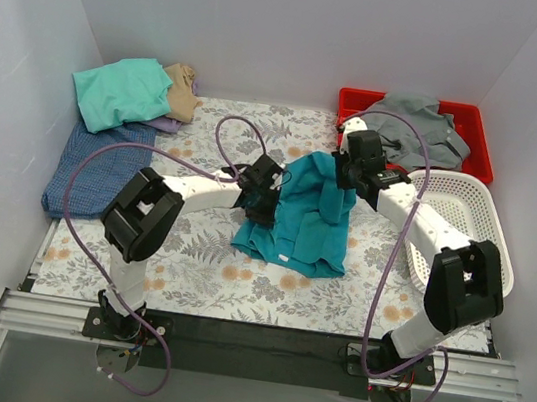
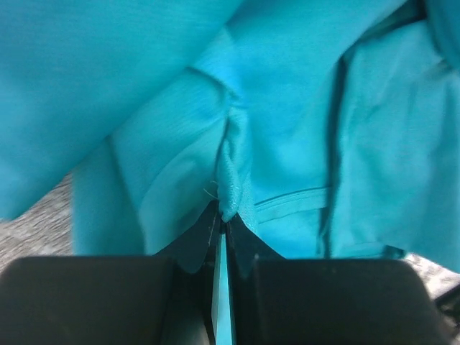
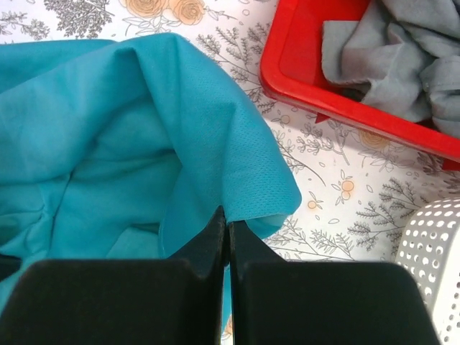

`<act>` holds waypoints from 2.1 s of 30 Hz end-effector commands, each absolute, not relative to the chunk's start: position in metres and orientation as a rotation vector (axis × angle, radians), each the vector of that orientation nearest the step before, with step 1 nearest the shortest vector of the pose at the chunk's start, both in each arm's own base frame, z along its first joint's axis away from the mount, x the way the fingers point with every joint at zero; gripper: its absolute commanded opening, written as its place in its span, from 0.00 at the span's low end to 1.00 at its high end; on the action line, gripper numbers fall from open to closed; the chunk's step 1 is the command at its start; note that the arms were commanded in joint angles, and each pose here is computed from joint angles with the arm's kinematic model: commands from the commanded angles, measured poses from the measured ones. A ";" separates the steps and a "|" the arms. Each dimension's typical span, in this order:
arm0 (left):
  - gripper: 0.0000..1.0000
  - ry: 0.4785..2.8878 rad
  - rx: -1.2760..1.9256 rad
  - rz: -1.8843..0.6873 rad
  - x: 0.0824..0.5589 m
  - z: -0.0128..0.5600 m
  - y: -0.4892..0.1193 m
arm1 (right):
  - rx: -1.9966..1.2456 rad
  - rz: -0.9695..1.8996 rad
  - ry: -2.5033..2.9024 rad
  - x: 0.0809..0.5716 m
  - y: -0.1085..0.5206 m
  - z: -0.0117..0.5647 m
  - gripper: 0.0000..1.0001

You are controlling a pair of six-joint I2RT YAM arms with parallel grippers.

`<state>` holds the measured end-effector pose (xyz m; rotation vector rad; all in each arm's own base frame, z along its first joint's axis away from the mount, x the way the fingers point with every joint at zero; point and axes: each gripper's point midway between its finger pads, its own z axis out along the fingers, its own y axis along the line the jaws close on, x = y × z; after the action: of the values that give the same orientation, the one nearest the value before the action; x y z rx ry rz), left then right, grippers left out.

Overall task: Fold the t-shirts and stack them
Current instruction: Flatten the tshirt out

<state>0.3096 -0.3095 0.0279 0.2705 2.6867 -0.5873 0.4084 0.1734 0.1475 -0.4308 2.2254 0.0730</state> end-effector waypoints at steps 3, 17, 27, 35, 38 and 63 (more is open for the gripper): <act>0.00 2.470 0.182 -0.411 0.348 0.128 -0.256 | -0.335 0.016 2.150 0.398 0.146 0.180 0.01; 0.00 2.151 -0.169 -0.103 0.379 0.284 -0.073 | -0.165 -0.038 2.128 0.322 0.092 0.244 0.01; 0.00 2.240 -0.023 -0.217 0.390 0.277 -0.097 | -0.292 0.029 2.696 0.228 0.094 0.150 0.03; 0.00 2.449 0.095 -0.485 0.365 0.211 -0.139 | -0.059 0.008 2.250 0.269 0.081 0.249 0.53; 0.00 2.530 0.139 -0.561 0.349 0.185 -0.153 | -0.252 0.231 2.118 0.300 0.131 0.279 0.59; 0.00 2.775 -0.003 -0.429 0.300 0.084 -0.155 | -0.815 0.695 2.295 0.415 0.377 0.121 0.60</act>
<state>0.2946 -0.1580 0.0822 0.0143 2.8016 -0.4511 0.4113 0.3563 0.1131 -0.7639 2.3386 0.6649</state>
